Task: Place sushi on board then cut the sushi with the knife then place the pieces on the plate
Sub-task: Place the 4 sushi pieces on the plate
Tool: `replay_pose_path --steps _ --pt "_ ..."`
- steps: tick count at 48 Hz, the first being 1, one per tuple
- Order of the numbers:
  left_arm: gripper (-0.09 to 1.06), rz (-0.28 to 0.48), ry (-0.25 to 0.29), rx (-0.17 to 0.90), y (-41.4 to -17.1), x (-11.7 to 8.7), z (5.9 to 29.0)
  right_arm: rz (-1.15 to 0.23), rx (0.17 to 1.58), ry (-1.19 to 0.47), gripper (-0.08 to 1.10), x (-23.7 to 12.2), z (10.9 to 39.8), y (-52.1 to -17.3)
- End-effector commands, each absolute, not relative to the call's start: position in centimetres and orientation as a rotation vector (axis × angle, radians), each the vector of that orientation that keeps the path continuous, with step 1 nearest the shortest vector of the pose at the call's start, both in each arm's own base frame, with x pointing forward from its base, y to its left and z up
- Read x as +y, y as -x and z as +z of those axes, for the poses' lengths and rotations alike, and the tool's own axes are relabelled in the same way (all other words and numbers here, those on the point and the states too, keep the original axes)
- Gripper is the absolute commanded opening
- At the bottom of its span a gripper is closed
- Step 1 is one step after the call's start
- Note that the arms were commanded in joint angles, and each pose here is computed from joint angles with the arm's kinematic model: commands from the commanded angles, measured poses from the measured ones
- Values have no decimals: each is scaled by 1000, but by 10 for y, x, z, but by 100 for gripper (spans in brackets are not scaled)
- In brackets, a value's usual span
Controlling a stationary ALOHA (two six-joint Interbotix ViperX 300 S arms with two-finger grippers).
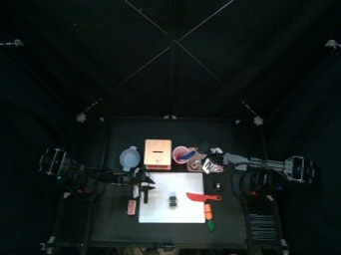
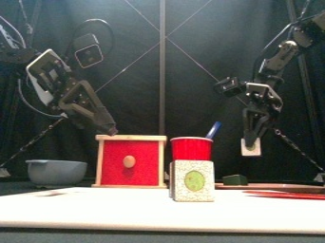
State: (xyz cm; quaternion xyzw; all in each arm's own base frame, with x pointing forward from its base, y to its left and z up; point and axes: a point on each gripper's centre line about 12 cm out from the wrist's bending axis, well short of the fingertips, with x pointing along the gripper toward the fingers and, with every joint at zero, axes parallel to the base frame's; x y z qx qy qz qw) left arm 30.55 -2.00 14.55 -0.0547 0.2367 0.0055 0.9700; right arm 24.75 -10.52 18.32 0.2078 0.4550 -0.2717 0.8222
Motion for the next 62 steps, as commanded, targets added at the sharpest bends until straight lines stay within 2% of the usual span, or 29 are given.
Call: replay_pose_path --steps 1,8,21,34,49,62 --pt "70 14 114 451 -310 -19 153 -606 947 -436 60 -117 182 -246" --pt "70 14 114 451 -310 -19 153 -611 953 -437 62 -121 174 -248" --pt "70 13 113 454 -310 -19 152 -611 1016 -429 80 -122 155 -251" --pt "70 16 121 454 -309 -20 152 -594 972 -439 84 -117 168 -254" --pt "70 26 131 453 -310 -19 152 -355 871 -407 84 -50 199 -286" --pt "70 28 134 451 -310 -19 153 -158 833 -329 84 7 193 -330"
